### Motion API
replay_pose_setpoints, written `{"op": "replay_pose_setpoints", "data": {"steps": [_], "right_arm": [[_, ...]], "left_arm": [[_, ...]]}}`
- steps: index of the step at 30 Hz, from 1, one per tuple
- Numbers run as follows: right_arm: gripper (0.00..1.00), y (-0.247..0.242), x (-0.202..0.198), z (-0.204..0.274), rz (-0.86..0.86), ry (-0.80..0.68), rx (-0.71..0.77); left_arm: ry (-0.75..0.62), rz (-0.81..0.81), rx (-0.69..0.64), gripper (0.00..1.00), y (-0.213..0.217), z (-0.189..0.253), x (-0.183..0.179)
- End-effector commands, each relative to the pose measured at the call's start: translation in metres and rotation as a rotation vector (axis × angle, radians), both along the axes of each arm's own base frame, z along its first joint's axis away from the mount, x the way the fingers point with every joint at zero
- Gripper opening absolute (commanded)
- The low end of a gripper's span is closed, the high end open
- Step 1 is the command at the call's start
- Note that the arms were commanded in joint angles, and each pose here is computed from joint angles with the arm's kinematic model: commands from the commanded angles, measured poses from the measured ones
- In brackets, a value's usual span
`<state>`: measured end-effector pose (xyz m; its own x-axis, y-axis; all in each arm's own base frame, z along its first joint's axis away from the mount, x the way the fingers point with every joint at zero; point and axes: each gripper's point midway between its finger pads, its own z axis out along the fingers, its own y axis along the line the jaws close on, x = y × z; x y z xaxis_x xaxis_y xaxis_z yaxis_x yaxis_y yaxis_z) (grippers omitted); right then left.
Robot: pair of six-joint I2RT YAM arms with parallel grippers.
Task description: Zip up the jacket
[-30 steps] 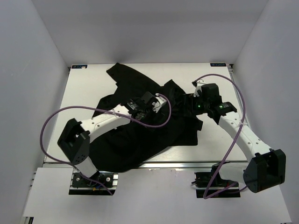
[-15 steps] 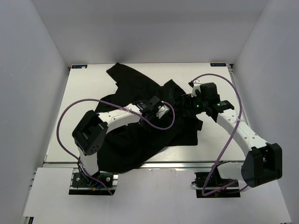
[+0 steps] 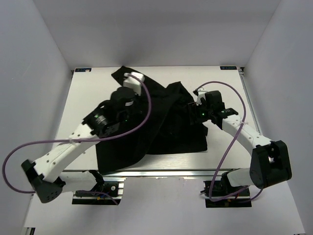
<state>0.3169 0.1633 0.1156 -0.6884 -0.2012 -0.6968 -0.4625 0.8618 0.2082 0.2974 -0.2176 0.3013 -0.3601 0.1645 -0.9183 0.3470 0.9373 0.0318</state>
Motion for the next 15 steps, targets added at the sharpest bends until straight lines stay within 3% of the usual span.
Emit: {"op": "replay_pose_setpoints", "data": {"steps": [1, 4, 8, 10, 11, 15], "right_arm": [[0.74, 0.015, 0.002, 0.02, 0.076, -0.101, 0.055], [0.72, 0.025, -0.002, 0.03, 0.134, -0.129, 0.101], [0.51, 0.032, -0.004, 0.038, 0.161, -0.16, 0.14], [0.61, 0.034, -0.005, 0.042, 0.173, -0.171, 0.157], [0.73, 0.037, -0.003, 0.046, 0.178, -0.183, 0.163], [0.8, 0.049, 0.007, 0.053, 0.208, -0.209, 0.167]], "left_arm": [[-0.034, 0.252, -0.038, 0.0, 0.043, 0.002, 0.014], [-0.015, 0.272, -0.048, 0.0, 0.047, -0.002, 0.015], [0.015, 0.318, -0.064, 0.0, 0.053, -0.011, 0.018], [0.028, 0.303, -0.068, 0.0, 0.053, -0.016, 0.017], [0.032, 0.292, -0.075, 0.0, 0.051, -0.018, 0.016], [0.048, 0.267, -0.099, 0.0, 0.047, -0.025, 0.013]]}}
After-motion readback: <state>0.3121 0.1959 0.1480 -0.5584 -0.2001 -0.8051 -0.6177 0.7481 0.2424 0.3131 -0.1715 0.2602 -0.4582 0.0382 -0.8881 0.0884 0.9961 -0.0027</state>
